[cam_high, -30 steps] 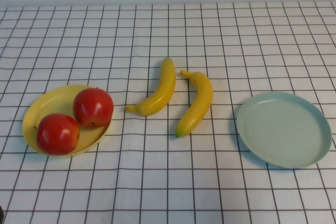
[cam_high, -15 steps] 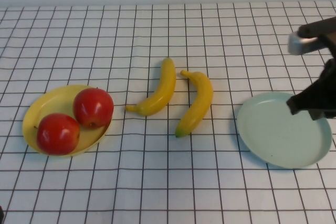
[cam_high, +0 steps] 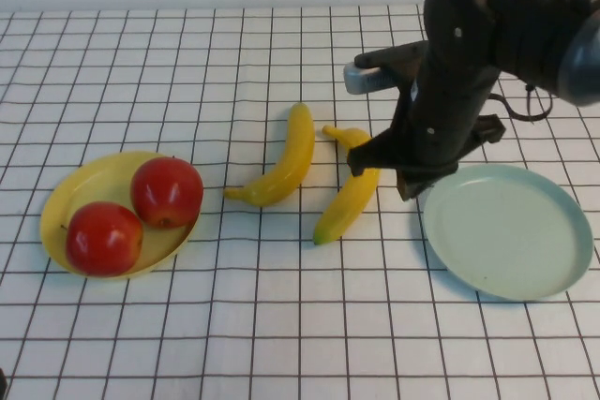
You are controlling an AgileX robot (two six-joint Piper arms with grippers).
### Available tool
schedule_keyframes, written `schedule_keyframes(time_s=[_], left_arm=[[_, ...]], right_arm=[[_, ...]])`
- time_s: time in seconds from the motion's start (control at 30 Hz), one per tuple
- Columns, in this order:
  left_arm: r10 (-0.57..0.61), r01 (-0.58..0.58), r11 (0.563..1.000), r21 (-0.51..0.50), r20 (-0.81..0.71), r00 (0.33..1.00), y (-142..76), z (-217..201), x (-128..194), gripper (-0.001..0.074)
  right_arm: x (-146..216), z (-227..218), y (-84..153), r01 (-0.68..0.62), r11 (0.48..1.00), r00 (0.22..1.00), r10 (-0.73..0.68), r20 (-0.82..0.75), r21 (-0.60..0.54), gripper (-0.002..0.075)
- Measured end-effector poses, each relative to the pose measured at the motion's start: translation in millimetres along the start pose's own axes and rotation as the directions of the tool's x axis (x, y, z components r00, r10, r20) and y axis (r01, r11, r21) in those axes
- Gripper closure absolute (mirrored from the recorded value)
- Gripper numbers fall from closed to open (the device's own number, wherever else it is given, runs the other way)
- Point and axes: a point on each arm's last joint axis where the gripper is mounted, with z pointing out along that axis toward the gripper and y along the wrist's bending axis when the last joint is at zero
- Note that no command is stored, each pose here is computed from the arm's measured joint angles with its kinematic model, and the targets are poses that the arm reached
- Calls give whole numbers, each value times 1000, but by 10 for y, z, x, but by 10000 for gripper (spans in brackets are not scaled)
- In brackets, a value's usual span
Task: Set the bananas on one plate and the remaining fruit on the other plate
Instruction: Put another type of fruit in the right plate
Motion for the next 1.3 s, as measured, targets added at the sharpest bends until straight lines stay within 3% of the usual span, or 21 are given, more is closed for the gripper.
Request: schedule_keyframes(time_s=[0.07,0.17,0.27,0.4,0.5,0.73,0.9,0.97,1.3], left_arm=[[0,0,1000,0,0,1000,0,0,0,738],[0,0,1000,0,0,1000,0,0,0,738],[0,0,1000,0,0,1000,0,0,0,738],[0,0,1000,0,0,1000,0,0,0,738],[0,0,1000,0,0,1000,0,0,0,738],[0,0,1000,0,0,1000,0,0,0,738],[0,0,1000,0,0,1000,0,0,0,738],[0,0,1000,0,0,1000,0,0,0,738],[0,0,1000,0,0,1000,0,0,0,738]], right_arm=[[-124,47,31,-61,998,998,61,17,-5,741],[-343,113,80,-101,995,993,102,56,-13,682],[-464,211,112,-110,994,992,111,66,-17,552],[-582,401,144,-116,993,991,117,59,-15,314],[-642,592,161,-142,990,989,143,40,-7,244],[-739,938,191,-164,986,986,164,13,4,235],[-770,1011,180,-170,985,985,170,11,5,319],[-814,939,166,-182,983,983,182,29,-17,404],[-902,59,119,-146,984,962,165,217,-99,406]])
